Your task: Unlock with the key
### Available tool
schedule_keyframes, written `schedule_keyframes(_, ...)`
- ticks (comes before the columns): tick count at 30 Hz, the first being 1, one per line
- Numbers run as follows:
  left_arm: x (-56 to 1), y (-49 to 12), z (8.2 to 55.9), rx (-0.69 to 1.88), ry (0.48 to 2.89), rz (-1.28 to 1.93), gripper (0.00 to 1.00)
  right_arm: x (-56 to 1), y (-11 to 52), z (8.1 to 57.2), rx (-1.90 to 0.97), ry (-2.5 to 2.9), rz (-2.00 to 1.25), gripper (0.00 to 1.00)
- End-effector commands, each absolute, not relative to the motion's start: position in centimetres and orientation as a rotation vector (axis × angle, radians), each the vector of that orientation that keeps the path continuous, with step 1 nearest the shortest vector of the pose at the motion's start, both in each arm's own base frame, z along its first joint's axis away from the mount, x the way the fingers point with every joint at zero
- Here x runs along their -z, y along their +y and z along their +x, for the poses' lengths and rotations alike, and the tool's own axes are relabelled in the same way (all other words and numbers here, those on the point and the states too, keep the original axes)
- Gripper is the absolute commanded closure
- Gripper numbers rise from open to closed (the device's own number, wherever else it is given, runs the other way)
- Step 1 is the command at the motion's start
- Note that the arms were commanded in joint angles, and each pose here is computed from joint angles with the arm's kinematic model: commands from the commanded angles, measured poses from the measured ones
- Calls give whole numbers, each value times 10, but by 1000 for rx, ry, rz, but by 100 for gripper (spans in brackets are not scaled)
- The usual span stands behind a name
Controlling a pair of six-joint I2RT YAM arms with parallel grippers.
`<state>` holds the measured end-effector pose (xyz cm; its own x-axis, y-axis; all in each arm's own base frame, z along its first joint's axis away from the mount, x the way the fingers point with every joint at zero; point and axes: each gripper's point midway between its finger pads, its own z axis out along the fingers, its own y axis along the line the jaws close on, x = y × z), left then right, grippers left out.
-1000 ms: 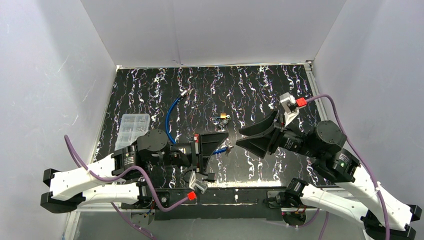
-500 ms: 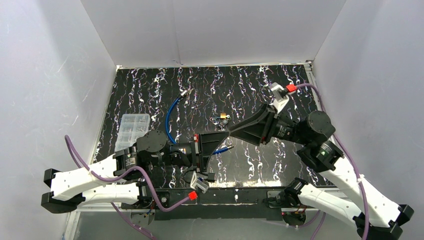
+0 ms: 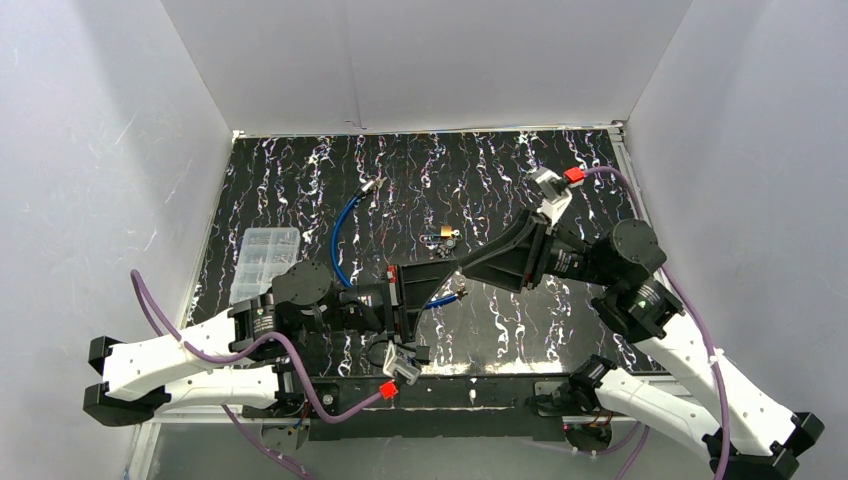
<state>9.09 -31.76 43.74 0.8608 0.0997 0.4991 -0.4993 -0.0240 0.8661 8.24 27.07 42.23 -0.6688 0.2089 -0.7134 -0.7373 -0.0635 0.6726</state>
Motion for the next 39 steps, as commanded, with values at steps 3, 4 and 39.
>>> schedule_keyframes(3, -456, -315, 75, -835, -665, 1424, 100, -444, 248, 94, -1733, 1478, -483, 45)
schedule_keyframes(4, -456, -315, 75, -835, -665, 1423, 100, -446, 248, 93, -1743, 1470, -484, 45)
schedule_keyframes(39, -458, -325, 98, -906, -574, 1468, 100, -439, 262, 67, -1998, 1460, -647, 98)
